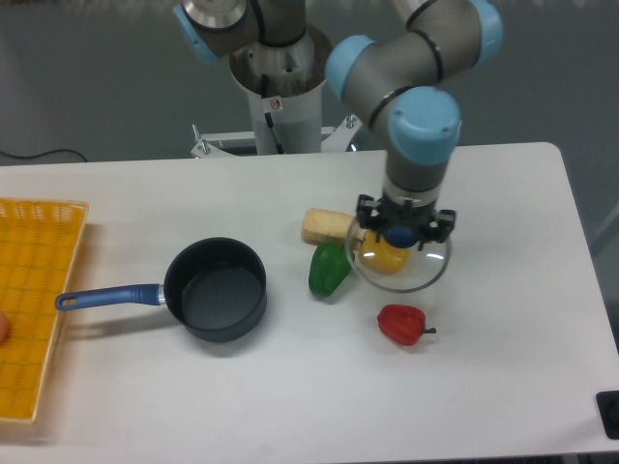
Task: Place the lid on the table
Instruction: 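Carry the held glass lid away from the saucepan past the peppers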
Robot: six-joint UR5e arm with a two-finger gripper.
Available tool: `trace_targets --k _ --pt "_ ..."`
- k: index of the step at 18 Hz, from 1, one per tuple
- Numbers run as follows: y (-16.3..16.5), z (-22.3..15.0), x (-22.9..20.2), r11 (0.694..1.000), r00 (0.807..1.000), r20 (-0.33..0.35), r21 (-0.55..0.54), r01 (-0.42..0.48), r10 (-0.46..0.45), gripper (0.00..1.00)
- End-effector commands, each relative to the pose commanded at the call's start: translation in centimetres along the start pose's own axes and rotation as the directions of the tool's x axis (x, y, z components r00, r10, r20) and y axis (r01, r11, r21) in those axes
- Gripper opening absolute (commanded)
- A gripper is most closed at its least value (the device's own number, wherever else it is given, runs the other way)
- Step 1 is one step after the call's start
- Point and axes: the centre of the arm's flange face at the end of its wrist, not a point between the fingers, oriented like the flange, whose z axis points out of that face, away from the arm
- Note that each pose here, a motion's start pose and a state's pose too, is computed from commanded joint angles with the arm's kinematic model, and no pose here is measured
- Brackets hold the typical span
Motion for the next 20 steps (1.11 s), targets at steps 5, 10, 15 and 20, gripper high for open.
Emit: trace_targets --k 5,10,15,20 --pt "2.2 1.3 -3.5 1.0 1.0 0.011 0.009 -0.029 0.029 0.42" --pt "2.9 2.8 -5.3 0.999 0.998 0.021 0.011 -0.052 0.051 0.42" --pt "3.6 4.3 -7.2 0.997 0.997 0.033 0.016 -0.075 0.074 0.42" --pt "4.2 6.5 -9.1 0.995 0.995 0.04 0.02 -0.094 0.094 0.42"
